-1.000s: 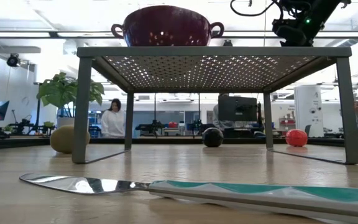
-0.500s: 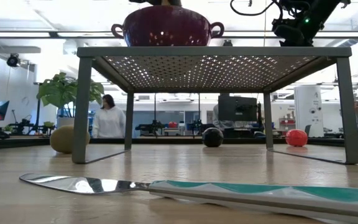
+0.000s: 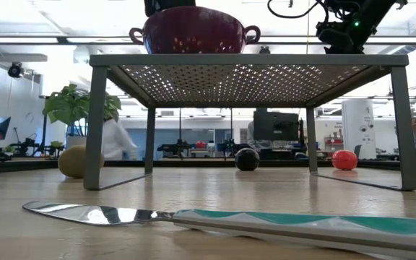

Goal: Pick & Place Fruit
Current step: Put the pear into the purple strainer bowl, then put the kiwi into the purple strainer bowl

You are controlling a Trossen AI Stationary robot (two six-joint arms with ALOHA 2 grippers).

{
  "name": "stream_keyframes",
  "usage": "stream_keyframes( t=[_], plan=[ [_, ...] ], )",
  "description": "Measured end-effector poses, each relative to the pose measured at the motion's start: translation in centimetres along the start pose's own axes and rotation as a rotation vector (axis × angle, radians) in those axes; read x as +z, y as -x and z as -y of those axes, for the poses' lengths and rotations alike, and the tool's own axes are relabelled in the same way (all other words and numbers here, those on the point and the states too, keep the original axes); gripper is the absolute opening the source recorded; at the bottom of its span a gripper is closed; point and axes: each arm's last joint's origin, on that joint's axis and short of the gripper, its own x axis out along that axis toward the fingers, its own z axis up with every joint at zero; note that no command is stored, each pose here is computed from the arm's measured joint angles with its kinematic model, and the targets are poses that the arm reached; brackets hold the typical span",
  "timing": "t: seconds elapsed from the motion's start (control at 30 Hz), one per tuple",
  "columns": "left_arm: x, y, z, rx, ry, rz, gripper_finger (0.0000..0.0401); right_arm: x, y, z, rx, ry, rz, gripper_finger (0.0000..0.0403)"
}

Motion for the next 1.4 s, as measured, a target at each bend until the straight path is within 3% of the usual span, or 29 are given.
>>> stream_keyframes(
  t=[0.27,0.6,0.77,1.07,1.4],
  plan=[
    [-0.2,-0.8,0.2,-0.004,-0.007,0.004,0.0168,0.0,0.0,0.0,0.002,-0.001,0.000,0.0113],
    [-0.2,-0.3,-0.2,-0.037,-0.039,-0.036,0.0250,0.0,0.0,0.0,0.001,-0.002,-0.001,0.0133],
    [-0.2,3.1,-1.7,0.012,-0.009,-0.022,0.0250,0.0,0.0,0.0,0.001,0.001,-0.002,0.0141],
    [-1.7,9.3,-3.2,-0.014,0.094,0.133,0.0245,0.0,0.0,0.0,-0.001,0.021,-0.001,0.0121],
    [-4.6,13.6,-0.3,0.033,0.033,0.316,0.0245,0.0,0.0,0.0,-0.001,0.053,-0.001,0.0084]
  ],
)
